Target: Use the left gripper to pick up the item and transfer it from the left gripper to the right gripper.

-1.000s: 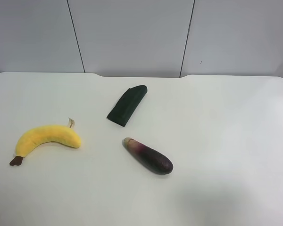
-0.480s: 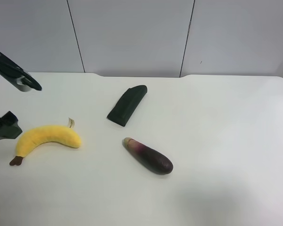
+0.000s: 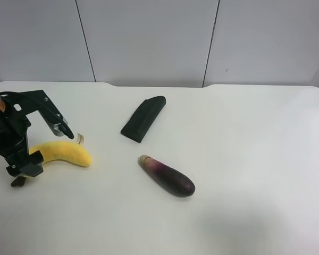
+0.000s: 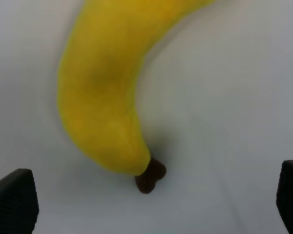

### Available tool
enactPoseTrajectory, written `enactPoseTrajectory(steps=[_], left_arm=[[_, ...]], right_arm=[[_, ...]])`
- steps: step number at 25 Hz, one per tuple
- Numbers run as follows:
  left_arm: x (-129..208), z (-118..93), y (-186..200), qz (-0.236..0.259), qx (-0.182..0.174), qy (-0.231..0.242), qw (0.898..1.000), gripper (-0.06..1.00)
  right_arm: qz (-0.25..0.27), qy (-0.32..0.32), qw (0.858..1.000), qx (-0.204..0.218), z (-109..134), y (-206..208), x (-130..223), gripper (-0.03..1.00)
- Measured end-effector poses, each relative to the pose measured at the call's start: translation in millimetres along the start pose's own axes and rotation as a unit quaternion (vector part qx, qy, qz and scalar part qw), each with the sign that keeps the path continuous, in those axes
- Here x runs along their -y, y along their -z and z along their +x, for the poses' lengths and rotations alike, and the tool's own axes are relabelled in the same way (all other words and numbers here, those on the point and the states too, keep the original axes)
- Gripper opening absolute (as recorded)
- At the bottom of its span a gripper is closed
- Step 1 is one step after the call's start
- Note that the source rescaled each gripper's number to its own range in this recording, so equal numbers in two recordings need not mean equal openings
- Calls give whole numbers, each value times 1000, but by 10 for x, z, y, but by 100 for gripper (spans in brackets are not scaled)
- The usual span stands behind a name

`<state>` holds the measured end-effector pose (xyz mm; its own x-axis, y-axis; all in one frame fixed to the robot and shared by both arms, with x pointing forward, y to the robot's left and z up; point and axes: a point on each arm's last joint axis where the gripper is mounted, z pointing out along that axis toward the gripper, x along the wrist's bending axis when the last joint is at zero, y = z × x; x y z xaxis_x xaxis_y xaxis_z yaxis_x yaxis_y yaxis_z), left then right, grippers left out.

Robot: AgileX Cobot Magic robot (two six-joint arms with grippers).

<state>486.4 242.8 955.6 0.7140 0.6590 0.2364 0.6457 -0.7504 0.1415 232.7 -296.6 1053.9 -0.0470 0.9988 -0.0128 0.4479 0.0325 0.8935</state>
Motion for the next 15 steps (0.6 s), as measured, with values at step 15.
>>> enactPoseTrajectory(steps=[15], left_arm=[[117, 273, -533, -16, 41, 15, 999, 100]], right_arm=[[0, 0, 1000, 0, 0, 0, 0, 100]])
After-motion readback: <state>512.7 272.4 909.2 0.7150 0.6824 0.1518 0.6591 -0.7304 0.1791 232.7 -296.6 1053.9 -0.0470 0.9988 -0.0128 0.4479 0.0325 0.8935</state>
